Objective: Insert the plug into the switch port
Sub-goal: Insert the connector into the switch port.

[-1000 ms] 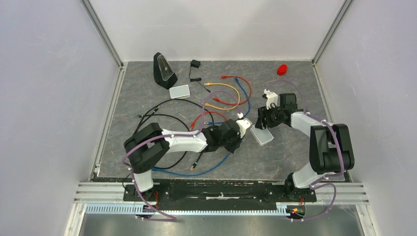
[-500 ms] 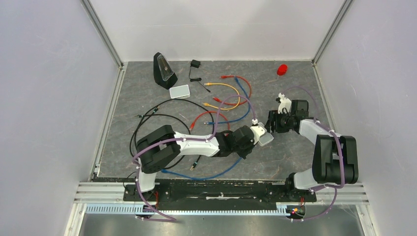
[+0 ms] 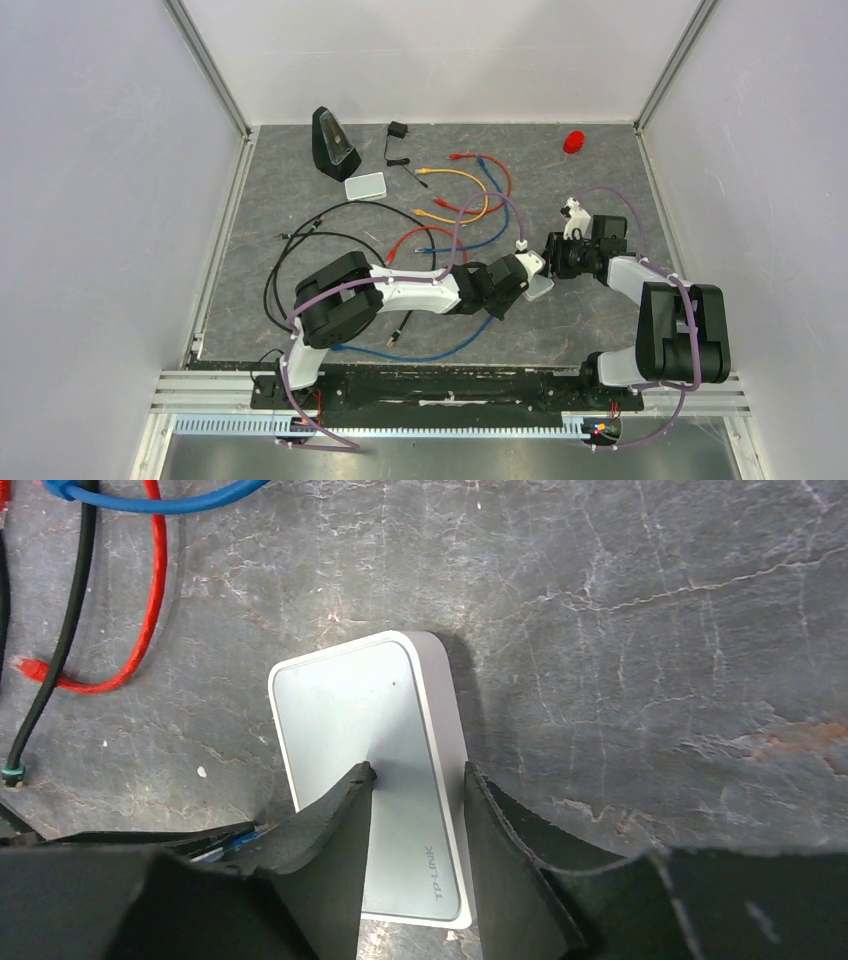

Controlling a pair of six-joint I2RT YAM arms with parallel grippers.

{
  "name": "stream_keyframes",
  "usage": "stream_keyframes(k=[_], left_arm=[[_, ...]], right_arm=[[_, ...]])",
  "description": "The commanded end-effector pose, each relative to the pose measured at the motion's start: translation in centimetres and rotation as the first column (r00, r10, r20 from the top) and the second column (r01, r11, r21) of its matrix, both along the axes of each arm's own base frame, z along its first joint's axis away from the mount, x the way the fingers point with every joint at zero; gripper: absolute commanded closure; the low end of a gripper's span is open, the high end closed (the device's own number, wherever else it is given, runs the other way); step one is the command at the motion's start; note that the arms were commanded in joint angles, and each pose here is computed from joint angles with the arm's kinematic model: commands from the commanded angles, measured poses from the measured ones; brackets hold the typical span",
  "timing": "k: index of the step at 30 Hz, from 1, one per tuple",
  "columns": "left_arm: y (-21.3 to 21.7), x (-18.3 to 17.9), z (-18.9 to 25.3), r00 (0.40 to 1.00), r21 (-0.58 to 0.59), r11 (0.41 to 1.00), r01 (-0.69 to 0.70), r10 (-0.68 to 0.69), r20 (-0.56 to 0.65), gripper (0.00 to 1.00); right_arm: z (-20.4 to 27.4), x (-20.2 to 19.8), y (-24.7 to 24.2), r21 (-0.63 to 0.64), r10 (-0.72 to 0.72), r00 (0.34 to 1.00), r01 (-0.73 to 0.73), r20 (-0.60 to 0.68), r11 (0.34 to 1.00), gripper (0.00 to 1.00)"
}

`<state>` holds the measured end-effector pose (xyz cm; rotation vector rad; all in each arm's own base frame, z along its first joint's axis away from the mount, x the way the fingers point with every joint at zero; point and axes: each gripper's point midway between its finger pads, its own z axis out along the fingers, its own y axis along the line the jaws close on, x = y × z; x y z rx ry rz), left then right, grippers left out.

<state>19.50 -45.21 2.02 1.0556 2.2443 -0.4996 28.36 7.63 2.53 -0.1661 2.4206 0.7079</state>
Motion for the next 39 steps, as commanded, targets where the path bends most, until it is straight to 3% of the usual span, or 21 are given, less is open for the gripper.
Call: stream_keyframes(k=[1,15,26,39], left_arm=[[-0.6,0.0,0.0,1.0,-0.012,1.0,-0.014,0.014,-0.018,0.98],[-0.7,-1.1,-1.8,0.995,0.068,0.997,0.035,-0.029,-0.092,0.98],[1.0,-1.6,-2.8,0.99,0.179,0.984,-0.003,0.028,-0.14,0.98],[1.3,-1.9,-2.0,0.985,0.176,0.984,-0.027,0.057,-0.164,0.98]], right_arm=[[0.2,-0.2,0.7,0.039,0.013,0.999,-0.014,0.031,0.999,0.6],[0.0,-0.7,1.3,0.087,-0.014,1.0,0.012,0.027,0.996,0.61],[-0.2,-0.7,1.0,0.087,-0.062,0.998,0.061,0.005,0.994,0.57],[-0.3,-0.8,0.5,0.072,-0.106,0.994,0.106,-0.005,0.992,0.57]])
